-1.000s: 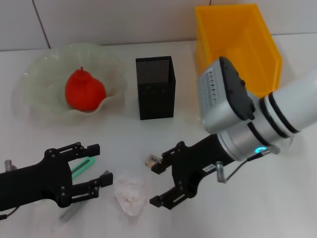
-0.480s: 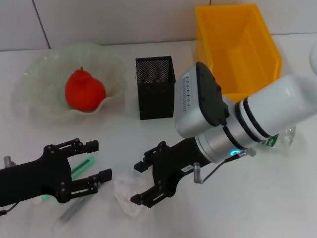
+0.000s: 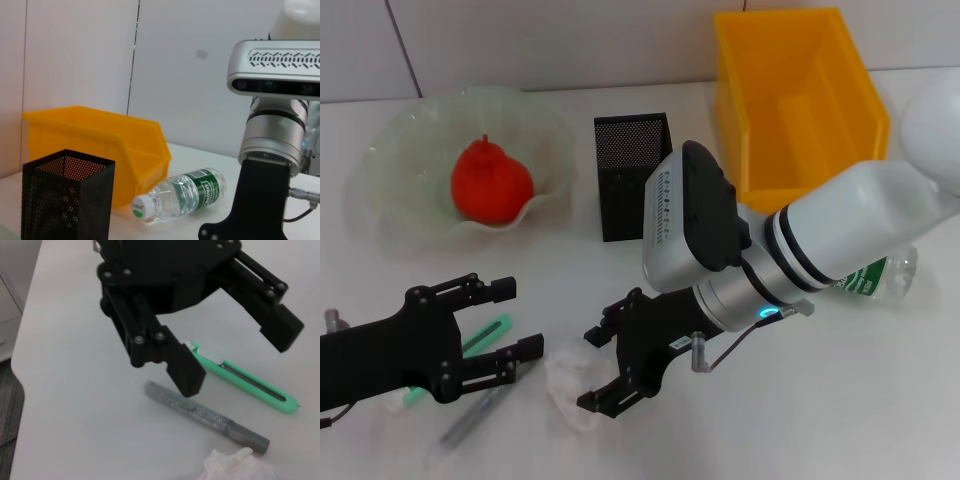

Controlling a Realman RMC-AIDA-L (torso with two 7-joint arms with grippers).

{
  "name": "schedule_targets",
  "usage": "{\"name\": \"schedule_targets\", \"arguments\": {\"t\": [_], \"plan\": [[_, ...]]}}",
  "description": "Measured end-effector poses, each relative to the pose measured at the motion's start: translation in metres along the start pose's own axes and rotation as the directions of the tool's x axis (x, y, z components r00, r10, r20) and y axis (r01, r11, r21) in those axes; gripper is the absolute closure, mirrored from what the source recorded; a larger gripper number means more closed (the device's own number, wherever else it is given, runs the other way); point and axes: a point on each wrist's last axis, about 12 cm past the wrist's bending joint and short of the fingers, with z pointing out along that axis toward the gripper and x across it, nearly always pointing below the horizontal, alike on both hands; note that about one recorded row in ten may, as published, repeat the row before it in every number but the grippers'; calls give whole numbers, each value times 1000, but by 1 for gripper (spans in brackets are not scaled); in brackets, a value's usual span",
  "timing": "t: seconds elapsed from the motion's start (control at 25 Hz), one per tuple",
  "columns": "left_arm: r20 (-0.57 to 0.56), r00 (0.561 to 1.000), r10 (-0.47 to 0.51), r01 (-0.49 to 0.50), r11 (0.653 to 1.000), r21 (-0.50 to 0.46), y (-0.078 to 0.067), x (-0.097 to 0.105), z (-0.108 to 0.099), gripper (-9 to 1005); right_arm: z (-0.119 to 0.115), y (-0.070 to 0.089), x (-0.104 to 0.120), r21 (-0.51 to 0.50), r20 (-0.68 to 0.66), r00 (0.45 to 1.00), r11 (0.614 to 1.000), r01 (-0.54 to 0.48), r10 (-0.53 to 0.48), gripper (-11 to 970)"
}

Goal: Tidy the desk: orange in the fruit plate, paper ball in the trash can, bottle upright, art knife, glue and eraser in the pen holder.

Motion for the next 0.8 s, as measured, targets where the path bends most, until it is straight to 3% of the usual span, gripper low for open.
{"name": "schedule_targets", "arguments": {"t": [0.56,0.68,0.8], "plan": [[1,1000,13,-13,1000,-8,5,-4,3,242,2,-6,-5,-12,-18,1000,1000,7,-8,257],[1,1000,13,-13,1000,-8,5,-4,3,242,2,-6,-5,-16,-21,1000,1000,8,-8,481],[2,1000,14,-14,1000,-8,5,-4,3,242,1,-6,-5,-15,-16,1000,1000,2,-2,531]]}}
